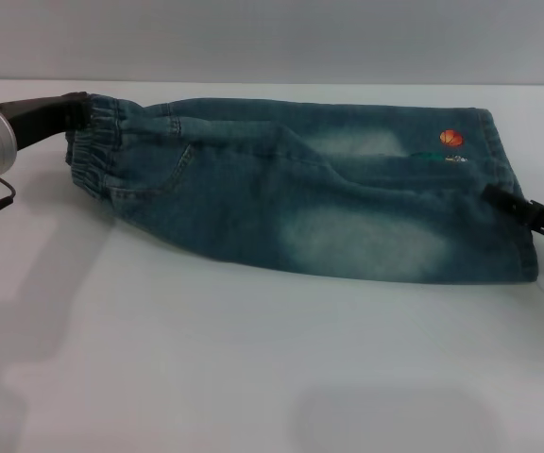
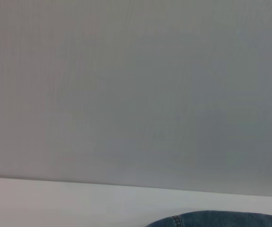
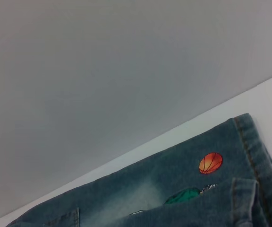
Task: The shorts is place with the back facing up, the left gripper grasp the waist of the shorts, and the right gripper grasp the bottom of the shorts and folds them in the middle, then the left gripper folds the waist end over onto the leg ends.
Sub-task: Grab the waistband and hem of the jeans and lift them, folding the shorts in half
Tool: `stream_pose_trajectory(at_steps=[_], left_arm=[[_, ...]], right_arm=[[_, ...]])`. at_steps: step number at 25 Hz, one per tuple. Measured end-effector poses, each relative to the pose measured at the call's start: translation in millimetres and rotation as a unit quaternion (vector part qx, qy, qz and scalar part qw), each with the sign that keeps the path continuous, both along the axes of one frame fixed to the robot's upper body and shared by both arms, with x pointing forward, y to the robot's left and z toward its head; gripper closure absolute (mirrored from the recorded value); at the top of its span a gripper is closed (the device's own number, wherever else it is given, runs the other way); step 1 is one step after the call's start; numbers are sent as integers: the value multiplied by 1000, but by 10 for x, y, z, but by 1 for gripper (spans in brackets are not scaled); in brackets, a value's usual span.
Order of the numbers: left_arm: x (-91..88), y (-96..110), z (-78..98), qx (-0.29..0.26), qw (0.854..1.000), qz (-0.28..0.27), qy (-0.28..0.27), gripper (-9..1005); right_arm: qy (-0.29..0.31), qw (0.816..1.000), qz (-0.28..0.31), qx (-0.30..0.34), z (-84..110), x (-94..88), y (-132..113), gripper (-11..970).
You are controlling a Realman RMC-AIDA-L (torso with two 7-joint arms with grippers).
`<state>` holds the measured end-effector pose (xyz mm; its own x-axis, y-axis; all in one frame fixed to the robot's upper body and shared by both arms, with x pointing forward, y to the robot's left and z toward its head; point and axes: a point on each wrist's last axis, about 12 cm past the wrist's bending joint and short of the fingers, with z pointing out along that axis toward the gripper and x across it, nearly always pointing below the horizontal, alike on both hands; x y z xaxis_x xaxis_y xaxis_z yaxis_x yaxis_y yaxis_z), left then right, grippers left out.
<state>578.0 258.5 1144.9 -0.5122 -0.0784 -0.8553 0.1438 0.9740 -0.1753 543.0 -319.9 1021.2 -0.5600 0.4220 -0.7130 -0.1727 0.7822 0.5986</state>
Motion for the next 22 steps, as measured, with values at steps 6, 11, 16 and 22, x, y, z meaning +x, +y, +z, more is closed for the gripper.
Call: stream_pose_trajectory(at_steps=[6, 11, 16, 22], left_arm=[[-1, 2, -3, 0, 1000, 0, 0, 956], [-1, 2, -4, 0, 1000, 0, 1, 956], [-1, 2, -5, 0, 1000, 0, 1, 955], [0, -2, 7, 0, 1000, 0, -1, 955]], right_arm=[[1, 1000, -3, 0, -5, -9, -14, 440], [3, 1000, -3, 1, -13, -15, -11, 441], [7, 1000, -6, 3, -22, -25, -21, 441], [17, 1000, -5, 6, -31, -33, -21, 519]])
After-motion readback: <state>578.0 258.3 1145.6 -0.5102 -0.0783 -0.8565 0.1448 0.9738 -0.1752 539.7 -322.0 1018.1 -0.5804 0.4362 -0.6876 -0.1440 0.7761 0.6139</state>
